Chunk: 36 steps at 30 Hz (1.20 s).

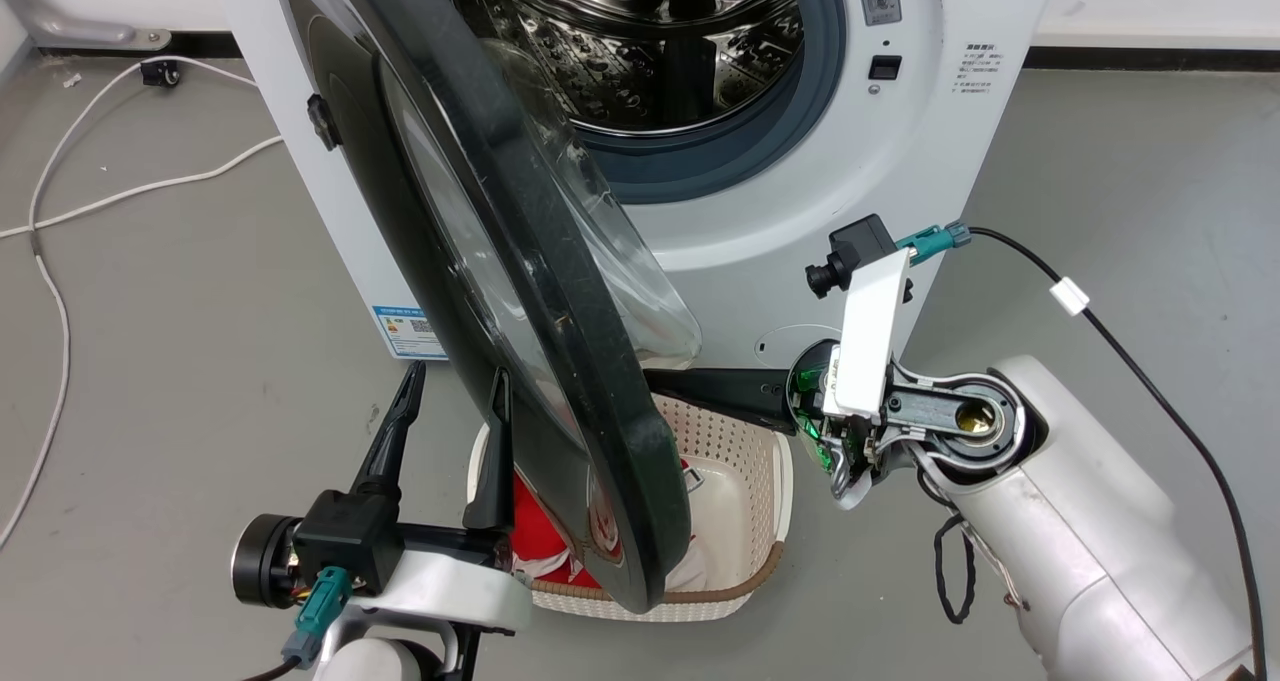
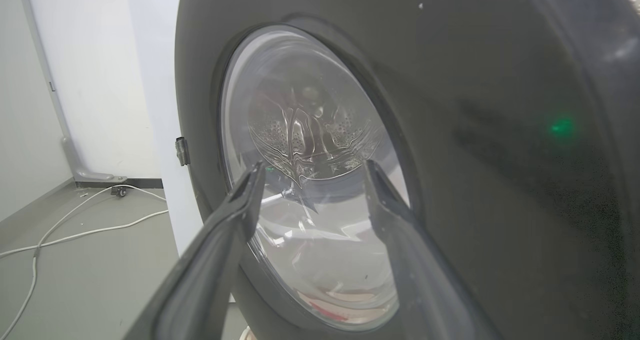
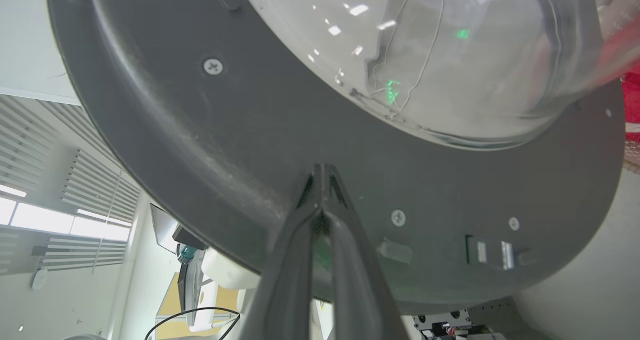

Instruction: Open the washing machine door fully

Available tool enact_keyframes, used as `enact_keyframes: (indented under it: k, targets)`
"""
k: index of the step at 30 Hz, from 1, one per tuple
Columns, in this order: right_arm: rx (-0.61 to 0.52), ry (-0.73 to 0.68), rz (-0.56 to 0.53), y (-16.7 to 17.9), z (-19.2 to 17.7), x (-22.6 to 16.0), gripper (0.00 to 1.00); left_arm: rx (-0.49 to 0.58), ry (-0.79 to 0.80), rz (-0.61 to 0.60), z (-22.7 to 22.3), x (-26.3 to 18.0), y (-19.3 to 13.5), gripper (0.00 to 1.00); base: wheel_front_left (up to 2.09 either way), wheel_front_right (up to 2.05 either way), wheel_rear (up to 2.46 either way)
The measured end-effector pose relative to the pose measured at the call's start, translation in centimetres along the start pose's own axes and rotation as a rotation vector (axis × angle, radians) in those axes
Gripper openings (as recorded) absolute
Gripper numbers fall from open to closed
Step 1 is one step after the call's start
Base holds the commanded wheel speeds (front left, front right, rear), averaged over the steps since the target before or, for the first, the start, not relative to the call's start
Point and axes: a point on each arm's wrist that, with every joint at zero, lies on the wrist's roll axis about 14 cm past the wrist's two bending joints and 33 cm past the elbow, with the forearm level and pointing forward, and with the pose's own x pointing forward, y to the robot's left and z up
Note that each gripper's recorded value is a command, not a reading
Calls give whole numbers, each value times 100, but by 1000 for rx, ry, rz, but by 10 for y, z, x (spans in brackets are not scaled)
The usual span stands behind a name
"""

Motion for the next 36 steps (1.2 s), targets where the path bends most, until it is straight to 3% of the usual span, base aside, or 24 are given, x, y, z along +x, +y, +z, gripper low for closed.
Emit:
enact_keyframes:
  k: [5,12,16,17,19,24,27,29,30,31,36]
  targets:
    - [0,-75,6,-1,7,0,0,-2,2,0,-1,0,0,100,0,0,0]
    - [2,-407,-69,-23,52,-28,0,-4,3,-2,-1,1,-2,100,0,0,0]
    - [-1,-623,-130,-42,77,-65,0,-4,10,2,-3,-2,-1,100,0,0,0]
    - [41,-750,-154,-58,81,-92,0,-4,8,6,-2,-4,0,100,0,0,0]
    - [69,-838,-166,-67,81,-112,0,-2,8,15,-2,-5,2,100,0,0,0]
    - [132,-1074,-225,-98,54,-169,0,2,16,29,-3,-11,6,100,0,0,0]
    - [70,-1186,-280,-102,46,-197,0,6,25,27,-6,-13,6,100,0,0,0]
    - [3,-1258,-326,-102,42,-216,42,7,24,26,-6,-12,6,100,0,0,0]
    - [-39,-1263,-359,-103,38,-222,85,7,23,26,-6,-12,6,100,0,0,0]
    - [-65,-1277,-380,-104,35,-228,100,7,24,24,-6,-12,6,100,0,0,0]
    - [-245,-1320,-471,-94,30,-250,100,5,25,17,-6,-15,4,100,0,0,0]
